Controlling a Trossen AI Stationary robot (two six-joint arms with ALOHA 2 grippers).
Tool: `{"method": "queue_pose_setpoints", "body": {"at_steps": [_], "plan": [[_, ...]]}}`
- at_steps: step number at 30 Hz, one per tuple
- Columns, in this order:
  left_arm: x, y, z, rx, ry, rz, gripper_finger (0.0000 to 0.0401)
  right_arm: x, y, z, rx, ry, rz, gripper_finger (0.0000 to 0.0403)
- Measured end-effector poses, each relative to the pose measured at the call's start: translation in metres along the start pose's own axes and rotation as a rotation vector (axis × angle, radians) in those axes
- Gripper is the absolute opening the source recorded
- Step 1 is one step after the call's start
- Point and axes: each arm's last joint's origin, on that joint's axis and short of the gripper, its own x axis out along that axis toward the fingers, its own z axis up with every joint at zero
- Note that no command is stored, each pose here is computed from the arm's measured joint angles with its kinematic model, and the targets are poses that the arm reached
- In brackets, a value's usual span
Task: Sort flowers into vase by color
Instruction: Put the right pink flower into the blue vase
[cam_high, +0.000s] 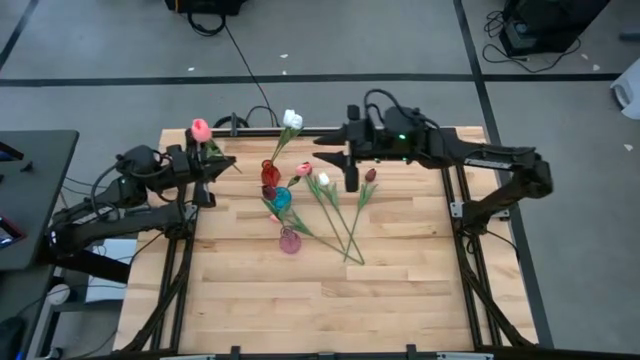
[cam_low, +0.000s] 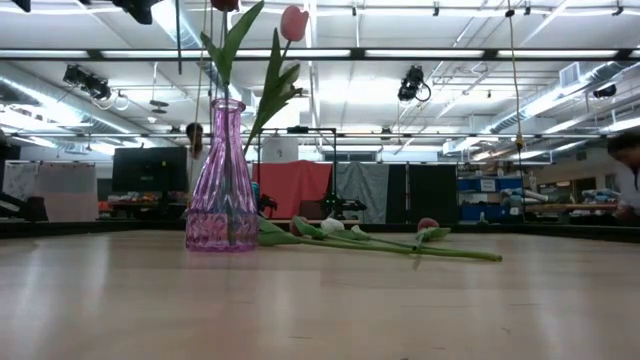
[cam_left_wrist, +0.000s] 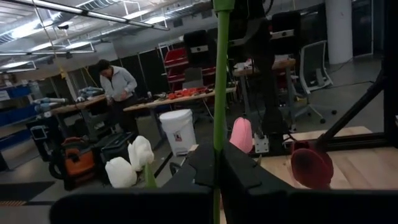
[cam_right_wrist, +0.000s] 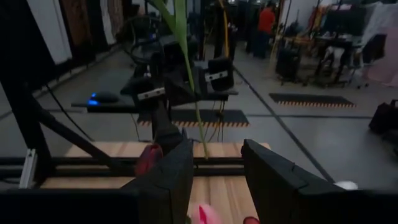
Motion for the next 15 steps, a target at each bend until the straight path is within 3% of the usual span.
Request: {"method": "queue_pose_setpoints", "body": {"at_steps": [15], "plan": [[0.013, -0.001, -0.047, 0.001, -0.087, 0.042, 0.0011, -0.052, 0.008, -0.089, 0.074, -0.086, -0.03, 0.015]]}}
